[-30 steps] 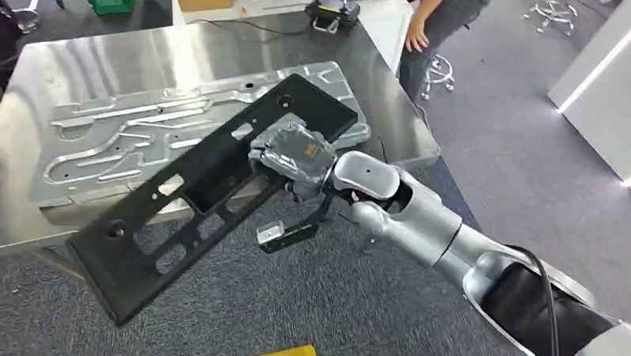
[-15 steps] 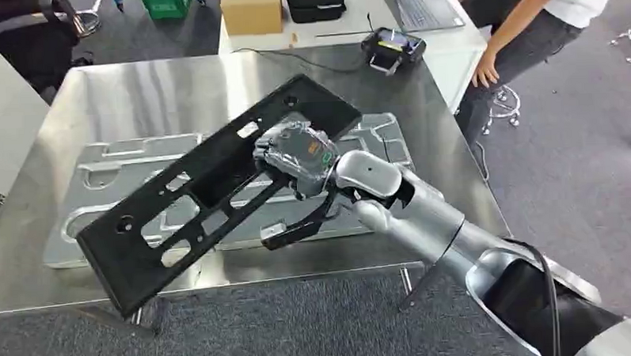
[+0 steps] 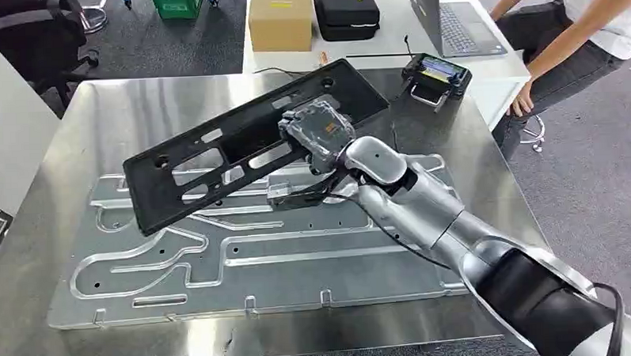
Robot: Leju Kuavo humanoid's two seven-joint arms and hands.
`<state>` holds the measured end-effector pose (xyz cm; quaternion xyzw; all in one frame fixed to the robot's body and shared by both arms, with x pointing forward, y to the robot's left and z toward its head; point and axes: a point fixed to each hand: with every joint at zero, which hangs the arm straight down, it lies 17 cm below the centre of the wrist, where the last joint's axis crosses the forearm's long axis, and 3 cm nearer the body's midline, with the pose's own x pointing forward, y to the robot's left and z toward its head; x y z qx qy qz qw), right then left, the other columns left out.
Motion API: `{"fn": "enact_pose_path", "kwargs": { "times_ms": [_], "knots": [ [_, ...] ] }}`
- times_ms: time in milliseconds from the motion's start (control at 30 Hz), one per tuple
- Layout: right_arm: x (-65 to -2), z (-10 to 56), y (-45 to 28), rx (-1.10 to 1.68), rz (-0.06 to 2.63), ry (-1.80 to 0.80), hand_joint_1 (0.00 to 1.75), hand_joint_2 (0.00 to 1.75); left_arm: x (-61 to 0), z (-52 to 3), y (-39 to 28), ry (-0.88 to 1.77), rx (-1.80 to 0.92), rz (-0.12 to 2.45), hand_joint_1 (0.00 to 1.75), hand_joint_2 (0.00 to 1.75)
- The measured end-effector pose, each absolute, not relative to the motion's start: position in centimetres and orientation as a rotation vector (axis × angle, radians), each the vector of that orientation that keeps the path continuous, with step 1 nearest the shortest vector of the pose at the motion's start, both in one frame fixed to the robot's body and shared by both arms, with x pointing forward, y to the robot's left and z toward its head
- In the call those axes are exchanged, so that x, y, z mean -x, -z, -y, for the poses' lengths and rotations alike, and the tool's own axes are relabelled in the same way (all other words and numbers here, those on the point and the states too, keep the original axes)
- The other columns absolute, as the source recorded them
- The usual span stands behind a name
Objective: Take the parts from the cabinet and place them on the table.
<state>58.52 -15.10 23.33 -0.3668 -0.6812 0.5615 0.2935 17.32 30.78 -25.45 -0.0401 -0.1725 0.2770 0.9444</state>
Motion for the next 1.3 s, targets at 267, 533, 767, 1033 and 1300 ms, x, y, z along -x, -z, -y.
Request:
{"fn": "enact_pose_path", "kwargs": {
  "times_ms": [267,533,767,1033,1300],
  "knots": [
    [-59.5,20.7,-17.4,0.933,1.616,-1.386,1.75,1.75,-16.3,-30.3,25.8,-0.591,0.076,0.336,0.00,1.75],
    [-55.0,16.9,-13.4,0.695,1.629,-1.282,1.75,1.75,-16.3,-30.9,25.7,-0.617,0.076,0.350,0.00,1.75],
    [-50.2,11.4,-14.9,0.466,1.773,-1.180,1.75,1.75,-16.2,-31.3,25.5,-0.647,0.079,0.369,0.00,1.75],
    [-47.6,8.3,-18.2,0.367,1.876,-1.132,1.75,1.75,-17.0,-31.8,25.2,-0.672,0.079,0.390,0.00,1.75],
    [-46.8,7.6,-18.7,0.310,1.886,-1.117,1.75,1.75,-17.1,-31.9,25.2,-0.683,0.082,0.395,0.00,1.75]
  ]
}}
